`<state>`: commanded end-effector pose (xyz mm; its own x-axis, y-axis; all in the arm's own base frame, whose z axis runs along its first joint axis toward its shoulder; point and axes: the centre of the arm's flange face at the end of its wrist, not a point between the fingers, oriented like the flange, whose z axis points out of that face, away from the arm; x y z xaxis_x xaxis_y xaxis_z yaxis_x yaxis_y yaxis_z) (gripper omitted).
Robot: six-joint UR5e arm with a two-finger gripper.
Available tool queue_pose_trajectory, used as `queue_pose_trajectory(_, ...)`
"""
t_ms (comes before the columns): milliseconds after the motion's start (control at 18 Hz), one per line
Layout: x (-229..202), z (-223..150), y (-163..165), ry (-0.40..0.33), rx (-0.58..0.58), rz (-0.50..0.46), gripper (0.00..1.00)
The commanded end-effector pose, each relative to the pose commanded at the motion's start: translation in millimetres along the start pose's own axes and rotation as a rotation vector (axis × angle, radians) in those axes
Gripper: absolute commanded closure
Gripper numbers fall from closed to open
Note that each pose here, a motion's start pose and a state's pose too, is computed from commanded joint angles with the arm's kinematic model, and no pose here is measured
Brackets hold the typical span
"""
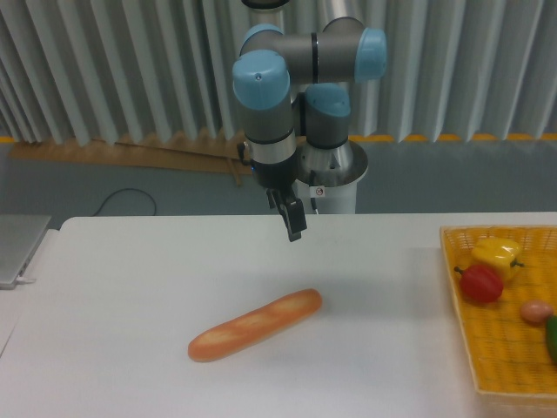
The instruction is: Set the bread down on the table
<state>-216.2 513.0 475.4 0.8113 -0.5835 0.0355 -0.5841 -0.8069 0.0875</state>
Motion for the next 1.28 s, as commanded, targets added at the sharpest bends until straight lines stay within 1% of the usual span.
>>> queue_pose_trajectory(167,2,3,2,0.015,-0.01,0.006,0.0)
queue_pose_trajectory(278,6,-9,7,-0.008,-0.002,0.006,0.0)
queue_pose_trajectory(611,13,-15,19,-0.016,0.0,-0.012,0.0)
queue_pose_trajectory(778,21,-16,24,-0.003,0.003,-0.016,0.0)
queue_pose_trajectory(889,26,-18,18,-0.001,0.042,-0.005,0.0)
queue_pose_trajectory(944,25,-19,15,0.013,0.102,-0.011,0.0)
queue_pose_trajectory(1000,23,-22,11,0.009,0.164,-0.017,0.0)
queue_pose_trajectory(1056,21,-25,8,-0.011,0.193,-0.025,0.0)
queue_pose_trajectory(1111,20,-27,8,-0.026,0.198,-0.022,0.0)
queue_pose_trajectory(1278,21,-27,8,-0.027,0.196,-0.017,0.0)
